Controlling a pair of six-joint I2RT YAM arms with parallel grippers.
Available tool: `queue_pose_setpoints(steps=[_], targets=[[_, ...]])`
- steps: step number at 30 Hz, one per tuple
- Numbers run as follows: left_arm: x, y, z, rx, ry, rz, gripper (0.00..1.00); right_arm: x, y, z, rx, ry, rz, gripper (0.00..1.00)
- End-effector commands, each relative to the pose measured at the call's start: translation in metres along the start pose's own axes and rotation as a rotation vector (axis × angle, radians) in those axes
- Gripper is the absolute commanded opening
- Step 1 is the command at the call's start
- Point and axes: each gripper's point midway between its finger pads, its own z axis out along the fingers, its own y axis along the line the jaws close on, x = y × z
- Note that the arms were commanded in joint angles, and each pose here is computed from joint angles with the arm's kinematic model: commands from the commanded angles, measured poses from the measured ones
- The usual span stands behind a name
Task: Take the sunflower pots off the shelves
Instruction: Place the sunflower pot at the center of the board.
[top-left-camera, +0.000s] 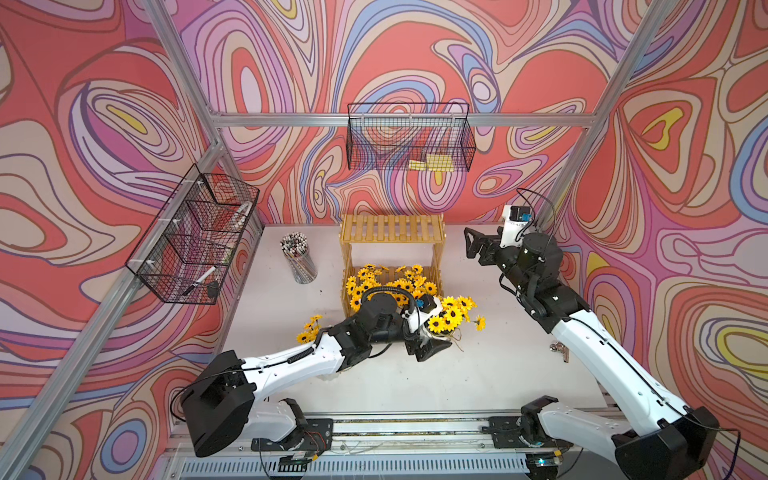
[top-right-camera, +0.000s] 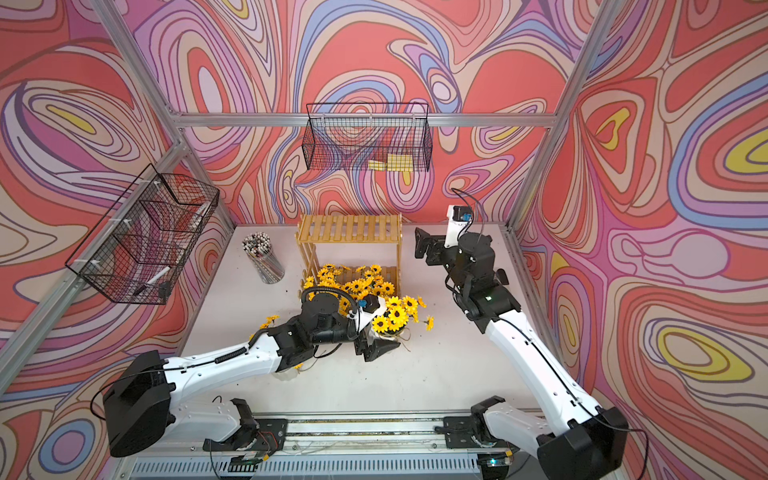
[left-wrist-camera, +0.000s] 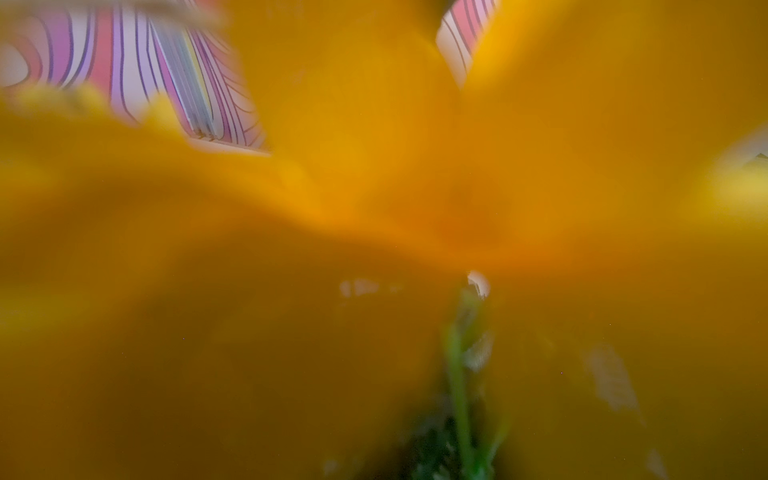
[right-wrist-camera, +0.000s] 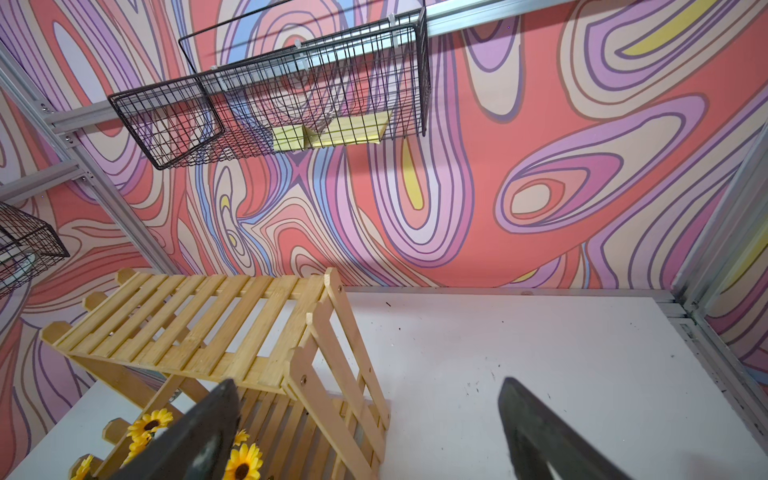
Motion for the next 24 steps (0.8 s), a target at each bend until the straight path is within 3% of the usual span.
queue_pose_setpoints(steps=[1, 24], targets=[[-0.025, -0.004, 0.008, -0.004, -0.129, 0.060, 0.00, 0.002, -0.006, -0.005, 0.024, 0.003, -0.008, 0.99], [0.043, -0.026, 0.102, 0.004, -0.121, 0.014, 0.00, 0.005, -0.004, -0.011, 0.005, 0.019, -0.025, 0.98]])
